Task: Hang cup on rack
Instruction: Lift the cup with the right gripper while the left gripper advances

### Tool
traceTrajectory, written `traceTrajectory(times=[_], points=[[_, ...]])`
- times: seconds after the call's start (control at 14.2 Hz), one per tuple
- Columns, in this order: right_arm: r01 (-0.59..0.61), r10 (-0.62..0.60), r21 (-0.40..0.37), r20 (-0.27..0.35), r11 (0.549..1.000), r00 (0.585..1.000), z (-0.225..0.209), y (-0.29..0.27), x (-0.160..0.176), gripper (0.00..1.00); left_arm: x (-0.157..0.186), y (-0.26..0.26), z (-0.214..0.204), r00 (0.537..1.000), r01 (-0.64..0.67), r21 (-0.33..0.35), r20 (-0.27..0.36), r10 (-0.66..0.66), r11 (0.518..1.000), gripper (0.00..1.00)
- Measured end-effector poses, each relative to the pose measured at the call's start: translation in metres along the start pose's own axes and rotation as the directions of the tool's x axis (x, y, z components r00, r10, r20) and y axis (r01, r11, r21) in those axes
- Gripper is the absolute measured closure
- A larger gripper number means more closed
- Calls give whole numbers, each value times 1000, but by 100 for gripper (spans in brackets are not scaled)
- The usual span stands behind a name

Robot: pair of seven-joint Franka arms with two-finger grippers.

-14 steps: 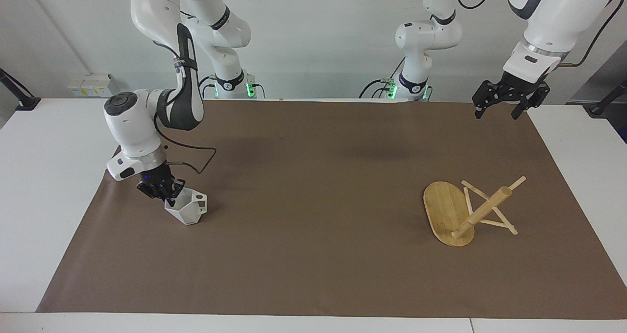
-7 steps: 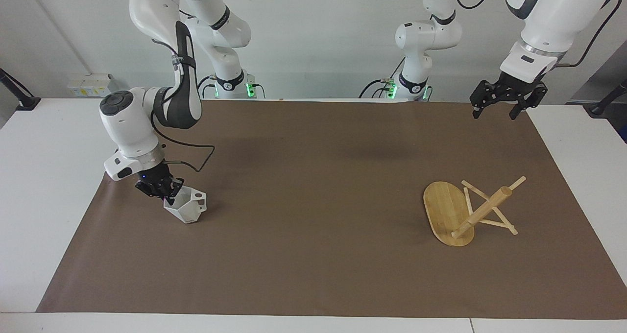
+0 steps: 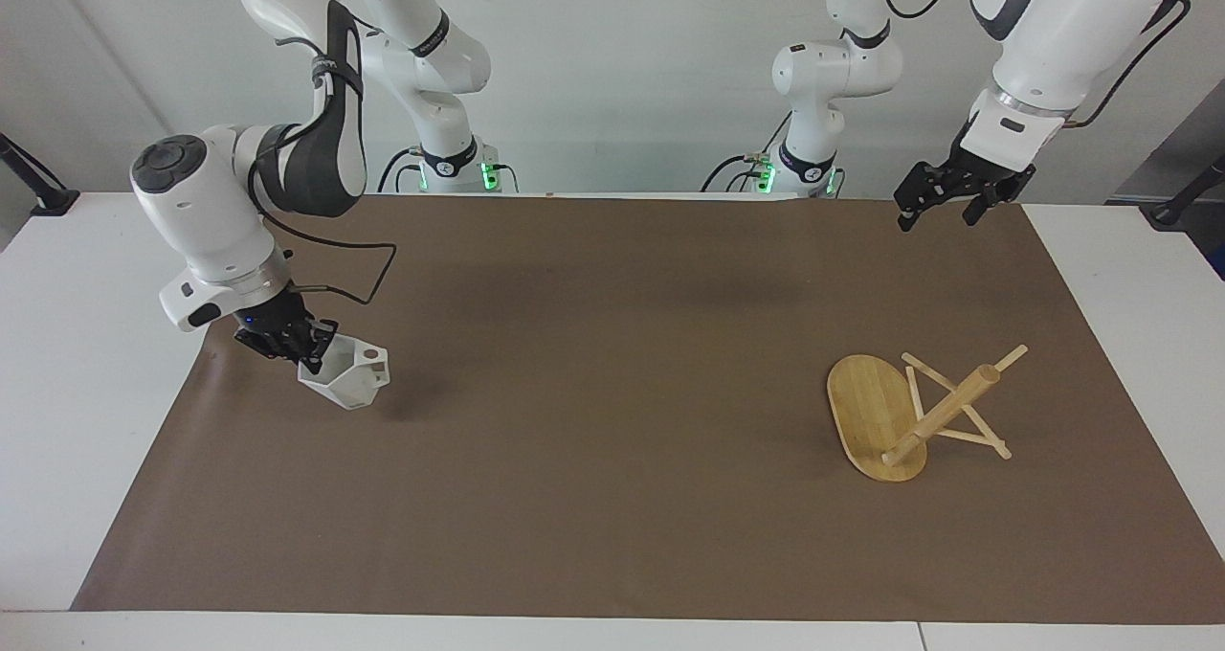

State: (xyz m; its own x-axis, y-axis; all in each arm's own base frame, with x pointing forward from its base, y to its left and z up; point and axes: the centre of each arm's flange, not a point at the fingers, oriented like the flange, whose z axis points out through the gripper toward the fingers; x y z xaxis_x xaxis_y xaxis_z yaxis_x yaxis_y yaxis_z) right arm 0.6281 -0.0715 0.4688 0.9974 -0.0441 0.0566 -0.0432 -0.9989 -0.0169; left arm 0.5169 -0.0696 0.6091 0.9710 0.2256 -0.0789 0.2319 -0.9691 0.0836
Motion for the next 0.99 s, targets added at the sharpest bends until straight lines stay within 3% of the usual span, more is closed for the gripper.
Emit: traceTrajectory(times=[0.35,0.71,0.85,0.99], points=[[-17,18,-19,39,1000,999,-61,0,-8,91,-16,20,7,951,298,-127,123,-283,946,0],[-9,9,-31,10,999,1000,-107,-7,-19,91,-30,36,10,920,378,-122,159,-358,918,0],[-11,11,11,-7,1000,1000,-117,-17,-21,91,-30,35,9,917,387,-123,158,-367,914,0],[-29,31,103,-18,994,999,-123,-27,-23,91,-31,35,10,915,390,-119,162,-369,913,0]])
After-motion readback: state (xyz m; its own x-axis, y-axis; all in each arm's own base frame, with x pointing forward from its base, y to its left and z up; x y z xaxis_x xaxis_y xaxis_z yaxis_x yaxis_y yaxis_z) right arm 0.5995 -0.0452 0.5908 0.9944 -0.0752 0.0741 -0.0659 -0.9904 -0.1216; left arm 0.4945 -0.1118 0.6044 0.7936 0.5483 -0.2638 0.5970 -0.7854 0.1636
